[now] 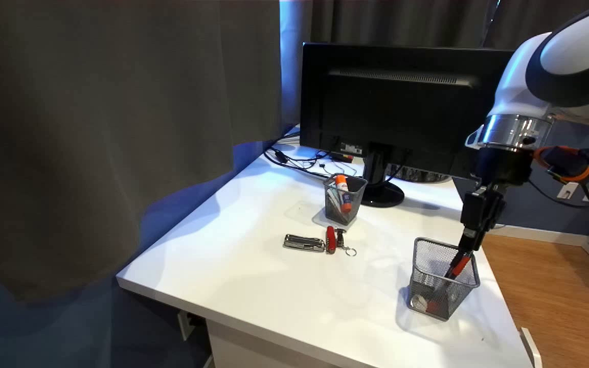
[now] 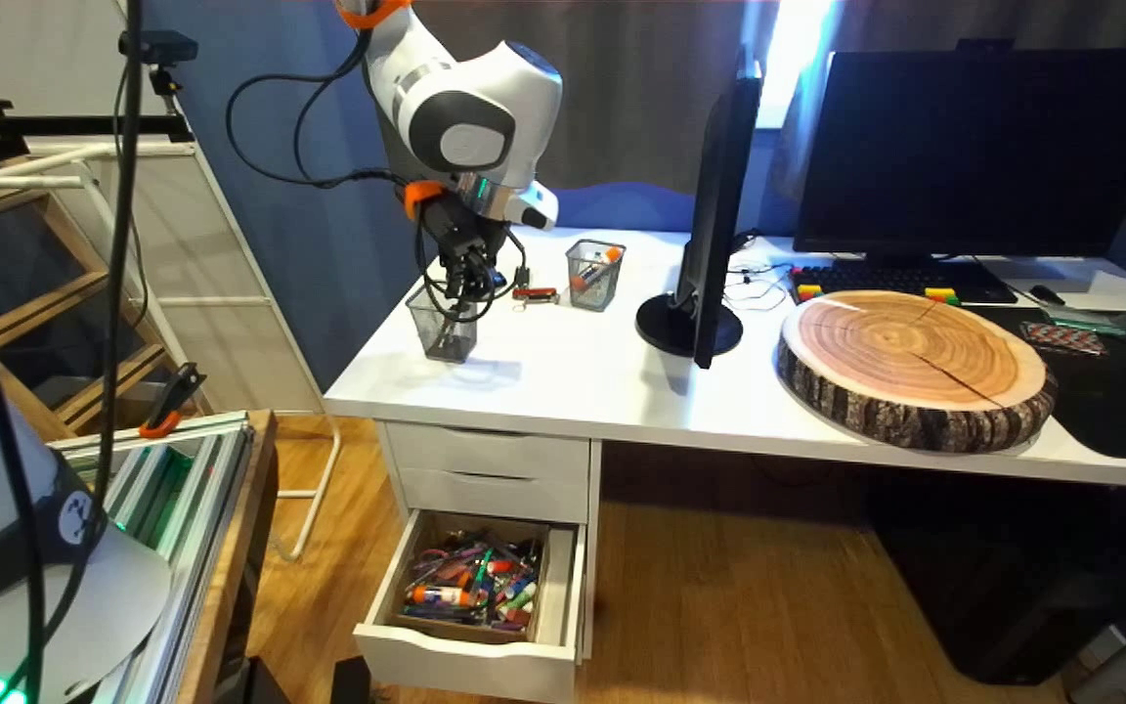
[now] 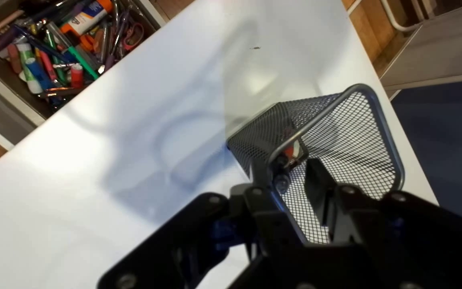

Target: Remove the pens from the bin

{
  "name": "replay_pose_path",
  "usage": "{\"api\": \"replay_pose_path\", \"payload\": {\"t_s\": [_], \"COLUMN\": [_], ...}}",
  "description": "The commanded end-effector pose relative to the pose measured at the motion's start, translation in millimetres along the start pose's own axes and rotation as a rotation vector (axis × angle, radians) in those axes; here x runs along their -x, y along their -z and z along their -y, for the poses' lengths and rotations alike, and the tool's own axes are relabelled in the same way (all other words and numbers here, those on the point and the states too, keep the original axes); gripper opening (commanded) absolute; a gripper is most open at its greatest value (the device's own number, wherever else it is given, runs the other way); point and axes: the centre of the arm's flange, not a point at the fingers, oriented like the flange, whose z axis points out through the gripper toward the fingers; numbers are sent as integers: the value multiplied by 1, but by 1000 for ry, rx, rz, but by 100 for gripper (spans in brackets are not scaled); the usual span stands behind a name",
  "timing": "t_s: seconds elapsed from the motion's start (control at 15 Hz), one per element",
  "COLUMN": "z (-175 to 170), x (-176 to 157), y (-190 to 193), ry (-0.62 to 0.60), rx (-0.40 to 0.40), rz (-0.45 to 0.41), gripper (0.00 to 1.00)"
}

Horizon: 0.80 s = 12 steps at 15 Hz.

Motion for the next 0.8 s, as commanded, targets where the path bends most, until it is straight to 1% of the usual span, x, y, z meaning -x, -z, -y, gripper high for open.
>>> {"api": "replay_pose_path", "payload": {"t_s": [0.0,0.07,0.2,0.33,0.67,0.73], "z": [7,7,7,7,6,6], "x": [6,7,8,8,7,7], "y": [2,2,4,4,2,2], "ry": [-18,-20,-28,-33,-40,-40], "rx": [5,7,7,8,5,5], "rz": [25,27,27,28,31,31], "gripper": [28,25,23,19,14,12]}}
